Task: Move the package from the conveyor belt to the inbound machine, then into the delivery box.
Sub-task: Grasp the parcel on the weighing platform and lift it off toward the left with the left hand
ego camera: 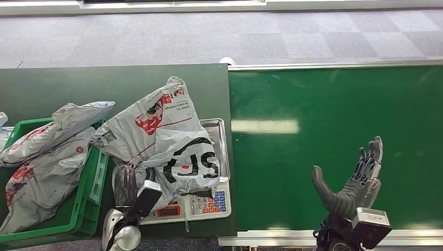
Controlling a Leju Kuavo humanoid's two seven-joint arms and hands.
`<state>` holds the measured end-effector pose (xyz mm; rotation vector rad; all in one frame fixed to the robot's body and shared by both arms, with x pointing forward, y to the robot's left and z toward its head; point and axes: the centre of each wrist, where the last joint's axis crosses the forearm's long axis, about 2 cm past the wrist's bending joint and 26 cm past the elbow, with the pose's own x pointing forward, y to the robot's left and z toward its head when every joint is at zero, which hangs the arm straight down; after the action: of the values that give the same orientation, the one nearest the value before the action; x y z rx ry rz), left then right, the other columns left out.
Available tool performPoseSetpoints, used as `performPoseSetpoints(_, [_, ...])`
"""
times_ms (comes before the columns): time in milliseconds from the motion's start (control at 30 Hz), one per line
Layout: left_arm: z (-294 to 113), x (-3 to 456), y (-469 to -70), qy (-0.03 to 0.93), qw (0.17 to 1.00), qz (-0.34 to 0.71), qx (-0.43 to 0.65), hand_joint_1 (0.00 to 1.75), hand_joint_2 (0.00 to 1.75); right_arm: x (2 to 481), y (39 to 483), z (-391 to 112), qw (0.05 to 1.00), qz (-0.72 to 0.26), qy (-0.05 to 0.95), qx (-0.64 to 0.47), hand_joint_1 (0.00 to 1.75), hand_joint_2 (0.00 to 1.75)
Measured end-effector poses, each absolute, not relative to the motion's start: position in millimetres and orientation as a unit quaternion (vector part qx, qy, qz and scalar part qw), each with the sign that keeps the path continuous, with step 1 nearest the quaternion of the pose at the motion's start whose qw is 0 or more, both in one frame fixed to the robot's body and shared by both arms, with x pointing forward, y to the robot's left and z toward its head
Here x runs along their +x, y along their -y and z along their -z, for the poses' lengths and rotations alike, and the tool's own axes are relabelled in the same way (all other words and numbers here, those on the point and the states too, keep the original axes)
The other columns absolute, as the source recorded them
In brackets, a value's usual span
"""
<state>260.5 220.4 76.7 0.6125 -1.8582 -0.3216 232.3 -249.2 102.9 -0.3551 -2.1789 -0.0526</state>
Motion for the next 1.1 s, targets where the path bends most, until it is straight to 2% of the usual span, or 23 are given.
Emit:
performPoseSetpoints(200, [-99.3, 267.7, -220.0, 0.838, 0.497, 0.093, 0.203, 1.75, 1.75, 231.4, 251.0, -101.8, 0.453, 0.028, 0.880, -0.140, 0.00, 1.75])
performPoseSetpoints(367, [-114.9, 280.5, -221.8, 0.859, 0.468, 0.082, 0.191, 1.75, 1.75, 230.4, 252.1, -100.9, 0.456, 0.030, 0.879, -0.139, 0.00, 1.75])
performPoseSetpoints(533, [-132.6, 287.2, -226.6, 0.894, 0.404, 0.036, 0.189, 1.75, 1.75, 230.6, 252.2, -100.9, 0.456, 0.029, 0.879, -0.140, 0.00, 1.75])
performPoseSetpoints(733, [-145.9, 287.1, -231.9, 0.904, 0.379, 0.007, 0.195, 1.73, 1.75, 230.7, 252.6, -100.7, 0.456, 0.030, 0.878, -0.142, 0.00, 1.75])
performPoseSetpoints(967, [-162.8, 265.4, -244.0, 0.905, 0.329, -0.043, 0.267, 1.73, 1.75, 230.6, 252.6, -99.4, 0.459, 0.033, 0.875, -0.146, 0.00, 1.75])
performPoseSetpoints(1100, [-182.3, 246.0, -249.2, 0.889, 0.254, -0.017, 0.380, 1.68, 1.75, 228.0, 252.4, -97.8, 0.464, 0.032, 0.872, -0.152, 0.00, 1.75])
